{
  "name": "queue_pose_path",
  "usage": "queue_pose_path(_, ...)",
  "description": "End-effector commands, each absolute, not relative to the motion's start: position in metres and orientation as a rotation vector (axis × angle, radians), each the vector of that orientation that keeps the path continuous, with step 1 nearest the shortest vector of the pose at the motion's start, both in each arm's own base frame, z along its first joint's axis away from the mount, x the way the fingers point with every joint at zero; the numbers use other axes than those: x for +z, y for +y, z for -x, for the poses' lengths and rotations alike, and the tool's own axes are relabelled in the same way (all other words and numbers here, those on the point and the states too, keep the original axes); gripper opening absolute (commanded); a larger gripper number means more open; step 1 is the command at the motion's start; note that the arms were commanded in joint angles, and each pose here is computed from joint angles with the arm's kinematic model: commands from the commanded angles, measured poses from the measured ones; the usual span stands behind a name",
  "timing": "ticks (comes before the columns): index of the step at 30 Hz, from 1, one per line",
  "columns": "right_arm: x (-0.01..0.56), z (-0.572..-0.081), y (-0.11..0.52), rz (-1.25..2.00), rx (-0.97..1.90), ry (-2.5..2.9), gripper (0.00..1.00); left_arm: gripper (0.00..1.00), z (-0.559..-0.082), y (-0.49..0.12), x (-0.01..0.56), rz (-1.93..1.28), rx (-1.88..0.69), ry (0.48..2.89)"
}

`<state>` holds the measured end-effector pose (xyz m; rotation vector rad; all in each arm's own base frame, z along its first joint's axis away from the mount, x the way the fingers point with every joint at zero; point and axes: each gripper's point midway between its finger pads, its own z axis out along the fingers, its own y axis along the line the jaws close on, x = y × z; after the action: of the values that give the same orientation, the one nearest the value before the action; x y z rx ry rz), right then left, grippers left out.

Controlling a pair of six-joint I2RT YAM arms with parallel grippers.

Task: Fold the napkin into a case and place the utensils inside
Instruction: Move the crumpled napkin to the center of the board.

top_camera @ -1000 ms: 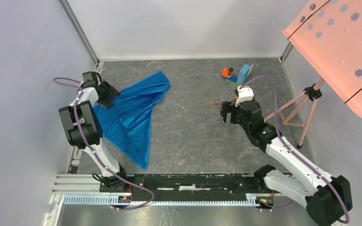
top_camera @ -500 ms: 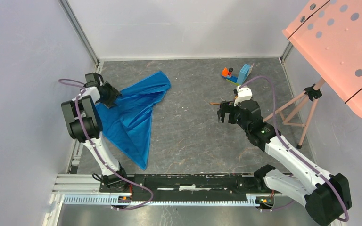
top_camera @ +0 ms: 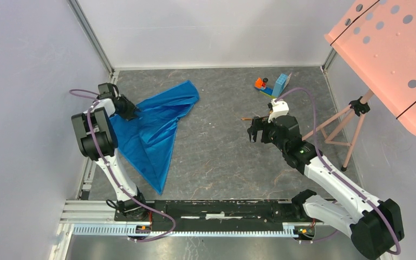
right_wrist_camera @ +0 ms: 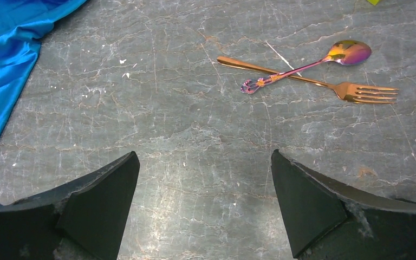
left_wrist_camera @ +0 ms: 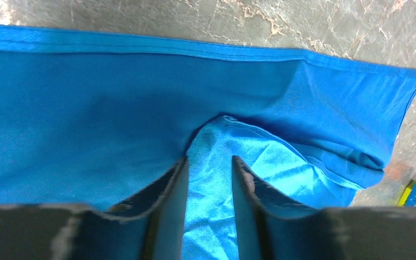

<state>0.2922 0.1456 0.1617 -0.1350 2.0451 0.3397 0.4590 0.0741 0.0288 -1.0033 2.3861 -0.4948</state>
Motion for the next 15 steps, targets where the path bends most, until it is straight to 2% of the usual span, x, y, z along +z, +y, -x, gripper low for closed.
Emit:
queue_pose_path(1,0.161,-0.293,0.151,0.13,0.37,2.035,0.98,0.34,-0.466,0.061,0.028,0.941,-0.522,2.416)
queue_pose_path(3,0.158,-0.293,0.151,0.134,0.371,2.044,0.98,0.23,-0.466,0.05,0.03,0.915,-0.528,2.435)
queue_pose_path(7,0.148,-0.293,0.152,0.131,0.352,2.082,0.98,0.08,-0.468,0.01,0.043,0.808,-0.553,2.475)
queue_pose_path(10,0.14,-0.294,0.154,0.121,0.333,2.113,0.98,0.02,-0.465,-0.029,0.062,0.738,-0.618,2.465)
queue_pose_path(15,0.131,-0.298,0.16,0.081,0.331,2.12,0.98,0.03,-0.453,-0.071,0.102,0.662,-0.734,2.376)
